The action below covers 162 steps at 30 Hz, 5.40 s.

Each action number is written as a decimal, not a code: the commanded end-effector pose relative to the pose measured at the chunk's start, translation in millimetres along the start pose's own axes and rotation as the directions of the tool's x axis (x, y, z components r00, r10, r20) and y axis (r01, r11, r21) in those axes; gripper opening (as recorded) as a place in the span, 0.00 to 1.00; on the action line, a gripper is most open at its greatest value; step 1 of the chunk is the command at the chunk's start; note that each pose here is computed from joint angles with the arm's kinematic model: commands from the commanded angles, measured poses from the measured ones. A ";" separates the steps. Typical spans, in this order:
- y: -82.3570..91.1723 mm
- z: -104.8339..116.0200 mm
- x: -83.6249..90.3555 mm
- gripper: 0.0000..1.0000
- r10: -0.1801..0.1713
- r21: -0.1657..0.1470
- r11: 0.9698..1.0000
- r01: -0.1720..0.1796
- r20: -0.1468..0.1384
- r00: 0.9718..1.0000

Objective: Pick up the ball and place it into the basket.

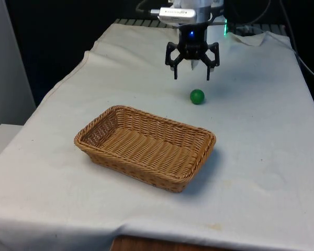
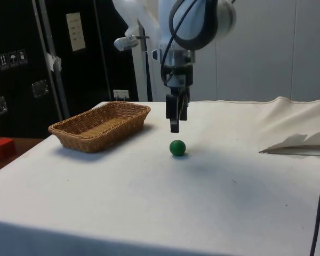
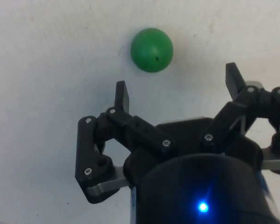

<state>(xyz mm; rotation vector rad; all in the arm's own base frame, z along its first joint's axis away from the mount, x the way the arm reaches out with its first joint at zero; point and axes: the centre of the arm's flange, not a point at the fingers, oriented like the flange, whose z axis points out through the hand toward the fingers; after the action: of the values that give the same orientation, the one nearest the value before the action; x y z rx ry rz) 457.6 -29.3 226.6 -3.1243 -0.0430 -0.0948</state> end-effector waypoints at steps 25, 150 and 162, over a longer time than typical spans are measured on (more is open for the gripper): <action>-27.4 47.9 -4.0 1.00 0.043 -0.023 0.999 -0.043 -0.019 0.999; -60.8 -69.3 52.2 0.01 -0.020 0.087 0.996 0.028 -0.096 0.995; -61.9 -94.1 84.4 0.01 -0.039 0.101 0.994 0.048 -0.098 0.994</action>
<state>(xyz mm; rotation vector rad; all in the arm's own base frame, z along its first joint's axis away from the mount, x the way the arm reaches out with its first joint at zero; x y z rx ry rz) 532.4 33.3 328.0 -3.0058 -0.1075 -0.2473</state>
